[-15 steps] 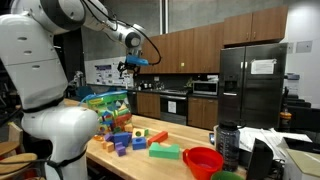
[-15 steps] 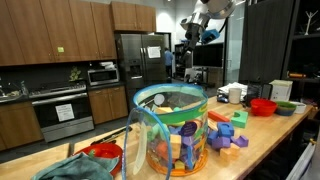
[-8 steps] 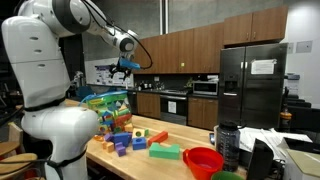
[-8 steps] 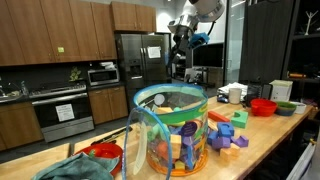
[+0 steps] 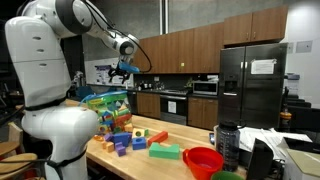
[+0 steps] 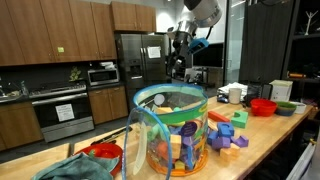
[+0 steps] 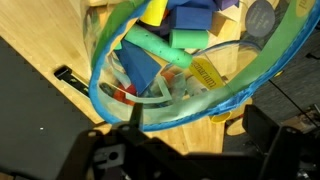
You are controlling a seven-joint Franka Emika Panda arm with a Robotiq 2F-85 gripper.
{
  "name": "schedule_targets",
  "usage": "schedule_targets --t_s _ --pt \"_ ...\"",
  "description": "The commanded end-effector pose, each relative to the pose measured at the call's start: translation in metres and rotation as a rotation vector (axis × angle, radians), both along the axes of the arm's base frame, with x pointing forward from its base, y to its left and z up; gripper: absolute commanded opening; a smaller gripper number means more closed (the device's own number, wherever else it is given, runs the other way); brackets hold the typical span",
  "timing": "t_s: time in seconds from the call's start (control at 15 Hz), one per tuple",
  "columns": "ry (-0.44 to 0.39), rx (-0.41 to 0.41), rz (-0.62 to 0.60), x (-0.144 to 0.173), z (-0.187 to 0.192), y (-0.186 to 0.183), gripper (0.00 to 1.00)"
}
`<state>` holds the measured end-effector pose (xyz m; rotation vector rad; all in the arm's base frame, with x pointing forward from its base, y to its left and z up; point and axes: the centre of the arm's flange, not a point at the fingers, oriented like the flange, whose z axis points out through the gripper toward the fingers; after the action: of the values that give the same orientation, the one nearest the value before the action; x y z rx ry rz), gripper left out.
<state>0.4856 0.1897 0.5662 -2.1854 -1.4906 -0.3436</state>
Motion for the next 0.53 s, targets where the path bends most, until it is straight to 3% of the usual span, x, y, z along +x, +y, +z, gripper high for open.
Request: schedule_targets --t_s 0.0,0.13,0.47 --pt "0.000 0.000 0.000 0.000 0.000 0.000 1.00" --pt "-0.021 -0.016 0.000 -0.001 0.003 -0.002 1.00" --pt "-0.135 -0.210 0.063 0.008 0.020 -0.019 1.00"
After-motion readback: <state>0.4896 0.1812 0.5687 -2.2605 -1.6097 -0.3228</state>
